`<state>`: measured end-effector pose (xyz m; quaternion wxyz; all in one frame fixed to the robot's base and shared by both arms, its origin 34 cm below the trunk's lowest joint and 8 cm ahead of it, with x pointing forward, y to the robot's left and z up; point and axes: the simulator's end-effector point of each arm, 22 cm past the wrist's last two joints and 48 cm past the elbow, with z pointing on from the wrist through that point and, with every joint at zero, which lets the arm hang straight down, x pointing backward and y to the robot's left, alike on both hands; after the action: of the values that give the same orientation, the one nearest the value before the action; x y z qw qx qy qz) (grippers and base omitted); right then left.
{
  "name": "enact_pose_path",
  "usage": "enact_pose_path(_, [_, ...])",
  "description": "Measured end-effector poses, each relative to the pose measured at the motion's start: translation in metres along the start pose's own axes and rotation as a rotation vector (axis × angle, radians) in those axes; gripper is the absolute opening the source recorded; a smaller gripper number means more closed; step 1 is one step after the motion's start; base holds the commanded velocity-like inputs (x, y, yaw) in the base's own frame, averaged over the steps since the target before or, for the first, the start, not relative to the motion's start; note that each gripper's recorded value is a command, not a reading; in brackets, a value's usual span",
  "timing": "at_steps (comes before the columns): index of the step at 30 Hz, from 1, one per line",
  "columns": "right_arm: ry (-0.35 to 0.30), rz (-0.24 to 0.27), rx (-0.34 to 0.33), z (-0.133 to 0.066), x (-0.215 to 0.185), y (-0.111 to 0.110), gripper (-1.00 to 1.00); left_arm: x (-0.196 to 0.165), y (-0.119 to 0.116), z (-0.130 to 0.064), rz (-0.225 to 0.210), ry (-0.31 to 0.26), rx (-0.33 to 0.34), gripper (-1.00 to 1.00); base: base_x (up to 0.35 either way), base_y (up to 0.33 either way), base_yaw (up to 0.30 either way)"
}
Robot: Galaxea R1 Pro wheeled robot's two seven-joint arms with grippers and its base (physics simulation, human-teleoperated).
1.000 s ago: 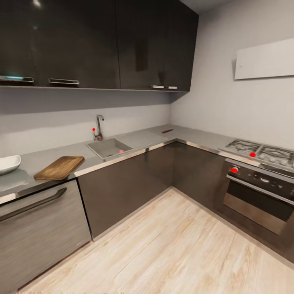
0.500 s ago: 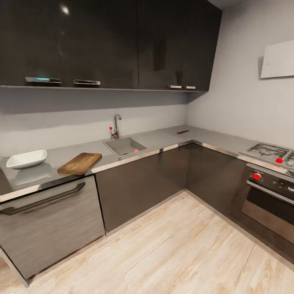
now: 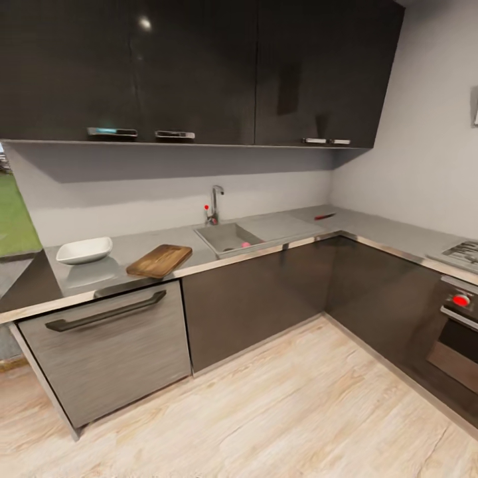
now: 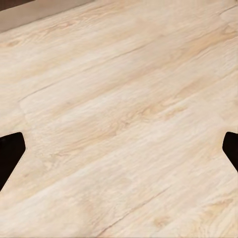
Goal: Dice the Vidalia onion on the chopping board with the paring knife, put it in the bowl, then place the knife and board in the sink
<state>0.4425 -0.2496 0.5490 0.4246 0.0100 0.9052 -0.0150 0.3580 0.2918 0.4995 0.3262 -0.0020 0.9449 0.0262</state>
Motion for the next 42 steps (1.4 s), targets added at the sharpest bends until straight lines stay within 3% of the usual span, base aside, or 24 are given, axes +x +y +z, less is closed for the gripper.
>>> enact_pose_path(42, [0.0,0.001,-0.001,0.0,0.0,0.001,1.0,0.0001,0.0003,0.0,-0.001,0.0,-0.001,1.0,0.0,-0.003,0.245])
